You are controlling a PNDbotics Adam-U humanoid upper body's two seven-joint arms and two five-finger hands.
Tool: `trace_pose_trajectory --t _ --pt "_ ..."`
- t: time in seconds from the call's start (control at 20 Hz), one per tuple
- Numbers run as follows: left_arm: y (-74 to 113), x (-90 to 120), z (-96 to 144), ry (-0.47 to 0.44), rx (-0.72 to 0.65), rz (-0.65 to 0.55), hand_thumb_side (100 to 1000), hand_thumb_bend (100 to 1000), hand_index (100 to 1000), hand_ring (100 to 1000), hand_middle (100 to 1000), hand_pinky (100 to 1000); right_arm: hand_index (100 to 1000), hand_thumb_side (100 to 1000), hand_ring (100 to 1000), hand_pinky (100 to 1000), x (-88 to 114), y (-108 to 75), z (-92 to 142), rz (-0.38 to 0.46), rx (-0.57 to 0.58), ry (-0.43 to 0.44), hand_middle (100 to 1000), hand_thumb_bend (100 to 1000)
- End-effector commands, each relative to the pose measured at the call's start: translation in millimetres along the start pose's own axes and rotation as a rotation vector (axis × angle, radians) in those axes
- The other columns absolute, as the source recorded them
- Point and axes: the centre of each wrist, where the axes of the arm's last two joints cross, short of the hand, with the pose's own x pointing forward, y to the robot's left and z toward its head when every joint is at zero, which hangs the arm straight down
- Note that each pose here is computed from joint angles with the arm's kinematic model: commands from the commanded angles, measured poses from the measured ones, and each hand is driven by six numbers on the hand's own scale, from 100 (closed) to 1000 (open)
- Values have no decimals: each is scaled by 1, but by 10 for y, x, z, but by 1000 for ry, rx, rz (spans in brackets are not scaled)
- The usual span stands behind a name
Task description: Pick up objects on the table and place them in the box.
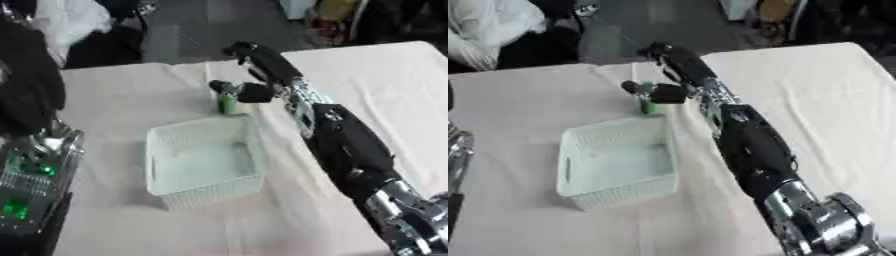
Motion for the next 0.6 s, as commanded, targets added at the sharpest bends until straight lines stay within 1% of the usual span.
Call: trace_pose_trajectory --t 0.05,0.3,0.6 --pt "-10 44 -62 -27 -5 11 1000 317 911 794 900 667 882 1000 642 629 26 -165 -114 19 -40 -17 758 583" --pt "-31 49 -77 -33 -3 22 1000 316 911 794 900 666 887 1000 655 644 59 -149 -138 12 -14 -12 769 605" --pt "-58 59 -112 -48 2 36 1000 315 911 794 900 666 889 1000 666 658 71 -180 -166 35 21 -8 779 615"
